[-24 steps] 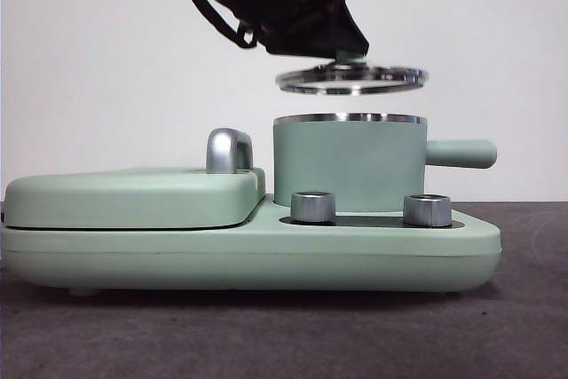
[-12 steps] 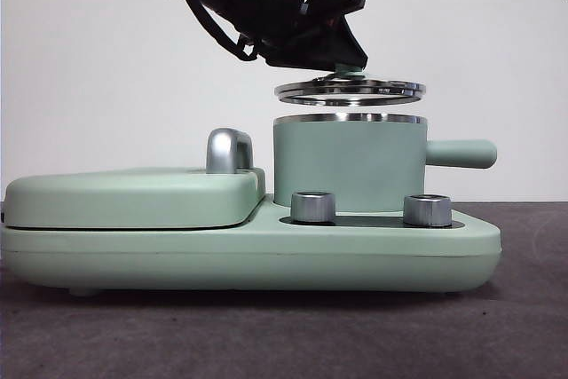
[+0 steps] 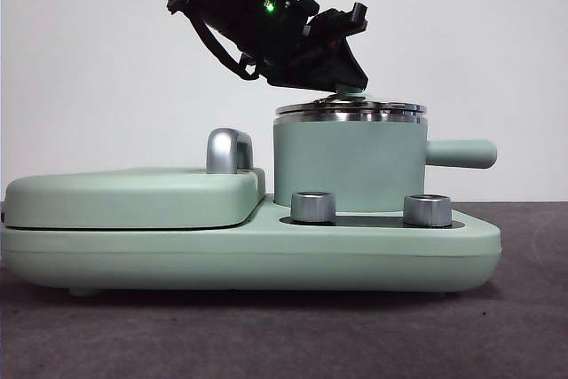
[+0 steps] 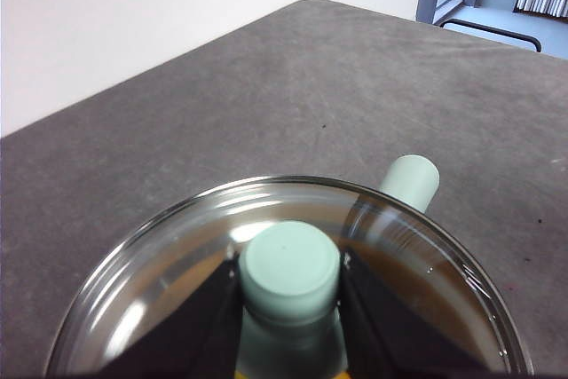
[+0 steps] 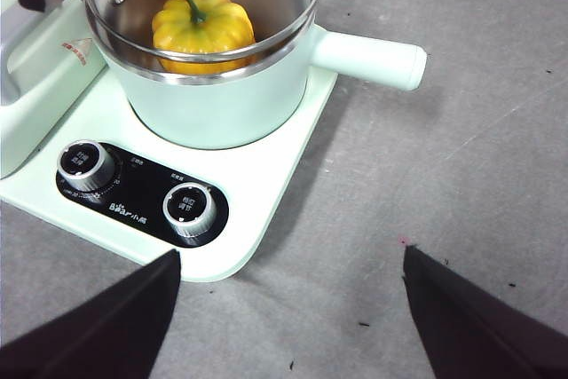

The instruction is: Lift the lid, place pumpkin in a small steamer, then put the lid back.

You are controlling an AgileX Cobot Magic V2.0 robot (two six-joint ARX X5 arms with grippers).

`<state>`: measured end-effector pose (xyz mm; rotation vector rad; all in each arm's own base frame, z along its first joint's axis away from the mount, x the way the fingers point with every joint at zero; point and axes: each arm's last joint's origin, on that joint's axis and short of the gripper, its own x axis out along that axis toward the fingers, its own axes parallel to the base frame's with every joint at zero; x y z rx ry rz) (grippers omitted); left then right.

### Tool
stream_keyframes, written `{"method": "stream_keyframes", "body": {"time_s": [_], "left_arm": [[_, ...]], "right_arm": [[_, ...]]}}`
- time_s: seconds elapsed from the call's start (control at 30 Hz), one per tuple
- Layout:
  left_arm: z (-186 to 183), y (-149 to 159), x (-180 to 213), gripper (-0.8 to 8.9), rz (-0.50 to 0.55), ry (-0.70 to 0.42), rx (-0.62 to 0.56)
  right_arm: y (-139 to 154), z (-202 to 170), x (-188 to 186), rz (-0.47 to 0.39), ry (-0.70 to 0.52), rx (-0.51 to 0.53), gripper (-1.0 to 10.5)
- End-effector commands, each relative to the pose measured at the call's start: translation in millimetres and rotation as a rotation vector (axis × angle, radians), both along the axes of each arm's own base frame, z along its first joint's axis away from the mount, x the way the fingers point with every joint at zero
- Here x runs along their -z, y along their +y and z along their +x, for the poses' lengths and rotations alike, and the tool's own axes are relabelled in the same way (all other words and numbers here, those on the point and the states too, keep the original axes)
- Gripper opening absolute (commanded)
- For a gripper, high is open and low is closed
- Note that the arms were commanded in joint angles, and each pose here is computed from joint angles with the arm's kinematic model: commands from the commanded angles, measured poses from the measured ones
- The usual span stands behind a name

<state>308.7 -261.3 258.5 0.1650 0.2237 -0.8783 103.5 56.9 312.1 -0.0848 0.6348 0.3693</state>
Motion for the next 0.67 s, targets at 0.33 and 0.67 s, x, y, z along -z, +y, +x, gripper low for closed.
{"method": "stream_keyframes", "body": {"time_s": [0.33,0.67], "left_arm": [[0.3,-3.2,-6.2,0.15,-0.01,0.001,-0.005],[-2.1,-0.8,-6.8,0.15,0.012,0.027,-0.006]], "right_arm": [[1.0,1.7,-1.9,0.005,-0.015,0.024,3.9],[1.2,2.1,-2.5,0.016,-0.018,0.03,3.9]]}}
